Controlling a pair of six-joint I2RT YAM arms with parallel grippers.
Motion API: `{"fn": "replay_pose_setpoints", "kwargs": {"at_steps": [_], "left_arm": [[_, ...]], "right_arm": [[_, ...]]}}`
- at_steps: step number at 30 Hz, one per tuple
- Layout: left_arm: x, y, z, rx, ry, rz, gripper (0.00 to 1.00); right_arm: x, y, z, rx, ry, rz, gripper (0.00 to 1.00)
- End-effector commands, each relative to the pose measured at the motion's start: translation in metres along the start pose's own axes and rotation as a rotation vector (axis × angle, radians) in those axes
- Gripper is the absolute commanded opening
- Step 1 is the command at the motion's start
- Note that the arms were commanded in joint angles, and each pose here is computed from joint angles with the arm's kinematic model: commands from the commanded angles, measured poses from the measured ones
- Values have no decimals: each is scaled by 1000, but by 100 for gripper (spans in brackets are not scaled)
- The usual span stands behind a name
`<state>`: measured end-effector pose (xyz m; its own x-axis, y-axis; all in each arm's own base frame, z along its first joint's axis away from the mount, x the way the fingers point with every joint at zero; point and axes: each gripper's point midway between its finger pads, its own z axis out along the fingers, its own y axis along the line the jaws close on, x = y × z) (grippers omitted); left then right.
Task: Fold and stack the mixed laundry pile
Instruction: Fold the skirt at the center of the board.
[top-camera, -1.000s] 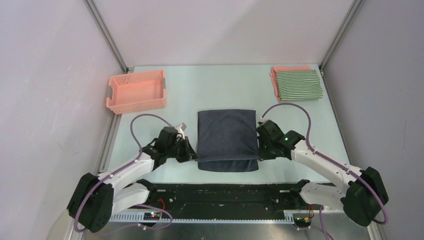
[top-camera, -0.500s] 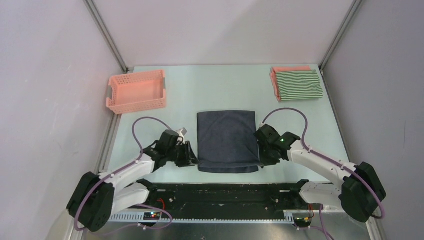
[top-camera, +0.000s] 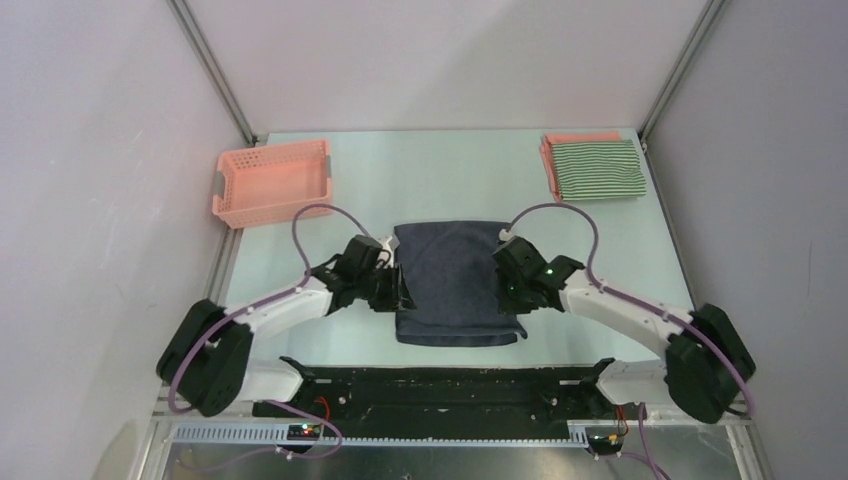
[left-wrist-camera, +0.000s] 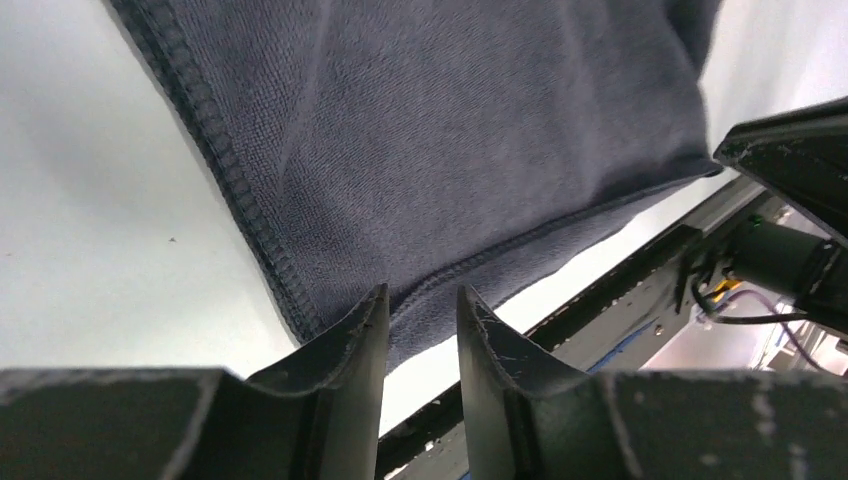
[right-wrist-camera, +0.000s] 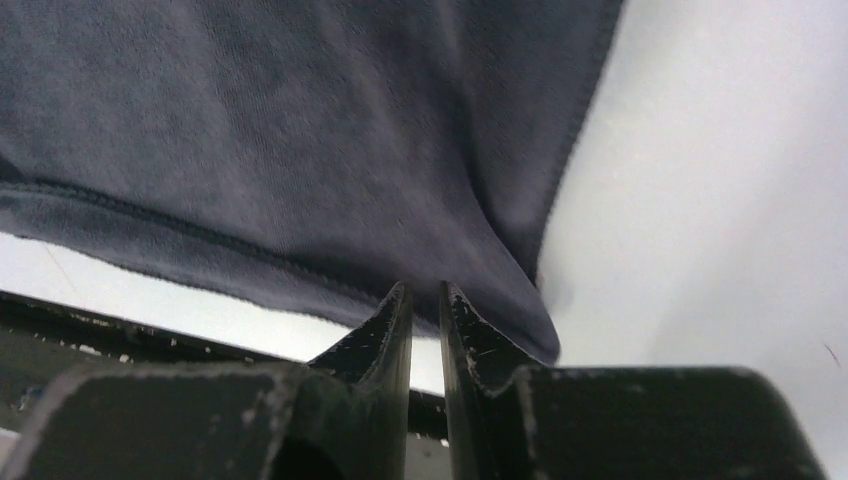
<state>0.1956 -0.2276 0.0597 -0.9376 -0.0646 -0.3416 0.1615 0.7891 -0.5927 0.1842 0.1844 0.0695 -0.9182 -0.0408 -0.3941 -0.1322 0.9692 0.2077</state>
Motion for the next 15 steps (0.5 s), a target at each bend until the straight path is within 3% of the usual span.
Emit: {"fn": "replay_pose_setpoints", "kwargs": {"at_steps": [1, 6, 15], "left_arm": [[2, -4, 16, 3, 32, 55, 34], [19, 5, 17, -14, 59, 48, 33], [56, 23, 3, -21, 63, 1, 29]], "right_arm": [[-24, 34, 22, -97, -51, -59, 19], [-6, 42, 39, -94, 13, -105, 16], [43, 50, 29, -89, 74, -129, 15]]}}
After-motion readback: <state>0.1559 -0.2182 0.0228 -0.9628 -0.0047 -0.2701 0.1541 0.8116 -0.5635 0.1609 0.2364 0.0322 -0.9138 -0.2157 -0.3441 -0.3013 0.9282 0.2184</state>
